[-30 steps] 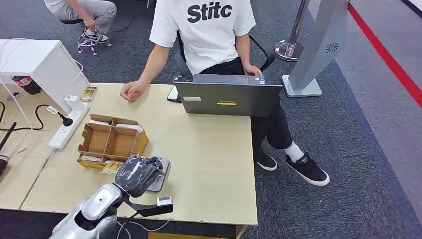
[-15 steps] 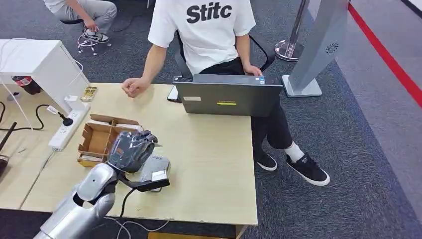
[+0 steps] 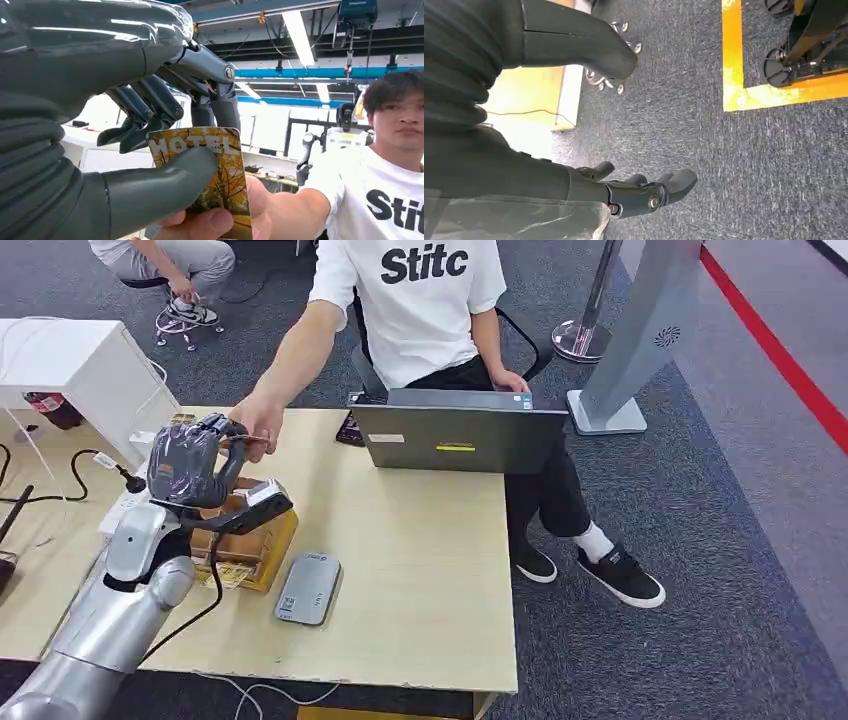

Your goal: Pass the card to the sensor for recognition and then transmit it.

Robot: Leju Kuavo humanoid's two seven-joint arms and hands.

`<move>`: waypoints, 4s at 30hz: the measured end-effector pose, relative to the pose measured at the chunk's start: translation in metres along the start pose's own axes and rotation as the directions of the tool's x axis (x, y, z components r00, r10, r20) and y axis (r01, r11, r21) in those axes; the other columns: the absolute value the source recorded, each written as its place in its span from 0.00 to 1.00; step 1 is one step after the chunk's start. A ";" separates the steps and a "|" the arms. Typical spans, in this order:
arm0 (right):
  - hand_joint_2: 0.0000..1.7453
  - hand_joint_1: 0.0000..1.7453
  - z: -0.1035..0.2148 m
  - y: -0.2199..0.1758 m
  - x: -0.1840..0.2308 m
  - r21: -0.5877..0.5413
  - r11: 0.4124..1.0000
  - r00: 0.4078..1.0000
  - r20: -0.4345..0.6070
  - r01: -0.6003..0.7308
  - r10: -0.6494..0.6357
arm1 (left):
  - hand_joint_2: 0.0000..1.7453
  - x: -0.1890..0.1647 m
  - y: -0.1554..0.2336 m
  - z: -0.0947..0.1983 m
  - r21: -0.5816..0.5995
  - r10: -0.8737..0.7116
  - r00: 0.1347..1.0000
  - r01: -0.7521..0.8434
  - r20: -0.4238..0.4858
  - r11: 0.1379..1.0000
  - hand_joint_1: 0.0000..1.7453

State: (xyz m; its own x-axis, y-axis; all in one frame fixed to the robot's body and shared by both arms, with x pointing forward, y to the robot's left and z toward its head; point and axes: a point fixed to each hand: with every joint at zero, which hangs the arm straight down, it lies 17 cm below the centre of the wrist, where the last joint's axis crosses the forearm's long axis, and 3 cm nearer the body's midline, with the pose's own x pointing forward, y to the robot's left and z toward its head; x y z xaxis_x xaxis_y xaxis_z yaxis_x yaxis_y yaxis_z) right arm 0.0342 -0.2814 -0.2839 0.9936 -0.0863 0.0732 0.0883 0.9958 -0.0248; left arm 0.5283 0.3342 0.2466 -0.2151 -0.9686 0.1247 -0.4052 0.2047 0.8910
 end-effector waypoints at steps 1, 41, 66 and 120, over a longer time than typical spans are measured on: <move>1.00 0.00 0.000 0.000 0.000 0.000 1.000 1.000 0.000 0.000 0.000 | 1.00 -0.001 0.000 0.000 0.000 -0.001 1.000 0.001 -0.001 1.000 1.00; 1.00 0.00 0.000 0.001 -0.003 0.003 0.990 0.990 0.001 0.139 -0.139 | 1.00 0.124 -0.064 0.215 -0.231 -0.089 0.909 0.197 0.408 0.953 0.00; 1.00 0.00 0.000 0.004 -0.005 0.005 0.995 0.995 -0.005 0.099 -0.099 | 1.00 -0.015 -0.080 0.229 -0.213 -0.182 0.976 0.204 0.116 0.956 0.00; 1.00 0.00 -0.001 -0.007 -0.004 -0.024 1.000 1.000 0.007 -0.008 0.008 | 1.00 -0.057 -0.016 0.096 -0.012 -0.119 0.993 0.119 0.015 0.993 1.00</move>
State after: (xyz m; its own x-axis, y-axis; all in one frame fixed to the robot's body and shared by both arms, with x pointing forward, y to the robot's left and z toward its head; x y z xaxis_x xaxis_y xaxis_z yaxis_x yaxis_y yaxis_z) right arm 0.0299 -0.2882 -0.2846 0.9938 -0.0779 0.0797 0.0819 0.9954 -0.0488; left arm 0.4614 0.3999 0.1831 -0.1784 -0.9839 0.0117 -0.4171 0.0863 0.9047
